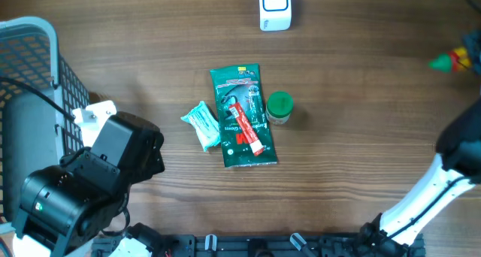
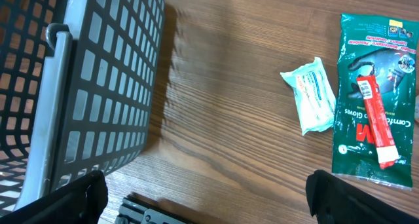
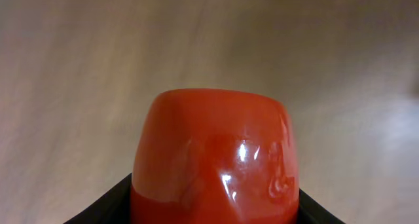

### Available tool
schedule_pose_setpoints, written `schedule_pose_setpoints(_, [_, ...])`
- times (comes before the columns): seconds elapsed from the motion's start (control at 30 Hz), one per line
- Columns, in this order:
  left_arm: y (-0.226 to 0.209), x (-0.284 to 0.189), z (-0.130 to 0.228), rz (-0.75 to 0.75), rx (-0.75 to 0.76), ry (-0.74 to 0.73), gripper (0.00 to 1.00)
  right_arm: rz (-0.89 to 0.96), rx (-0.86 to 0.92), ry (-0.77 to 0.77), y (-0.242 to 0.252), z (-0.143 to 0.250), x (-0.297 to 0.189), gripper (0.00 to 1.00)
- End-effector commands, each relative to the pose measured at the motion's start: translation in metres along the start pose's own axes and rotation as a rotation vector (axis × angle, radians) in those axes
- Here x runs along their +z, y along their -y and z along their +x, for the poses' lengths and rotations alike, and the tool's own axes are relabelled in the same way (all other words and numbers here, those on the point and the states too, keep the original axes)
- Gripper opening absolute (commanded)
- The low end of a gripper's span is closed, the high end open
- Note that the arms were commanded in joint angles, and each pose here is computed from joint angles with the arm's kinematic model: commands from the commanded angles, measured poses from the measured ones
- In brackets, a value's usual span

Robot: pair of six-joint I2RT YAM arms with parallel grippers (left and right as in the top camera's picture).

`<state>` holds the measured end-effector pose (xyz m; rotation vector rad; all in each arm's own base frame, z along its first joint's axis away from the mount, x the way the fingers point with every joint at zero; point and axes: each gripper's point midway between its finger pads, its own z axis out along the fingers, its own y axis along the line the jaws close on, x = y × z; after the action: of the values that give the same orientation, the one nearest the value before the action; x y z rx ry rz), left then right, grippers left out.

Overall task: Scan the item barcode
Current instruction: 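Carry the sauce bottle right and set it down off the table edge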

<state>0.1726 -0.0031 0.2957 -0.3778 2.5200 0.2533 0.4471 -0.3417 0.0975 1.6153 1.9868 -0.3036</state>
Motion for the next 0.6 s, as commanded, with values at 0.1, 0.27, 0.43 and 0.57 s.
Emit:
schedule_pose_setpoints(0.1, [-0.001,0.0,0.0,-0.002,-0.017,0.003,1.0,0.174,-0.029,-0.062,0.098,-0.016,0.061,0.47])
schedule_pose_setpoints(0.27, [-0.001,0.0,0.0,-0.002,-0.017,0.003,1.0,0.195,0.032,-0.087,0.135,-0.029,0.072,0.8])
schedule_pose_setpoints(0.43, [-0.001,0.0,0.0,-0.002,-0.017,0.003,1.0,0.019,0.051,-0.046,0.098,-0.068,0.022,0.99])
schedule_pose_setpoints(0.57, [-0.001,0.0,0.0,-0.002,-0.017,0.003,1.0,-0.235,0.063,-0.035,0.046,-0.085,-0.051,1.0])
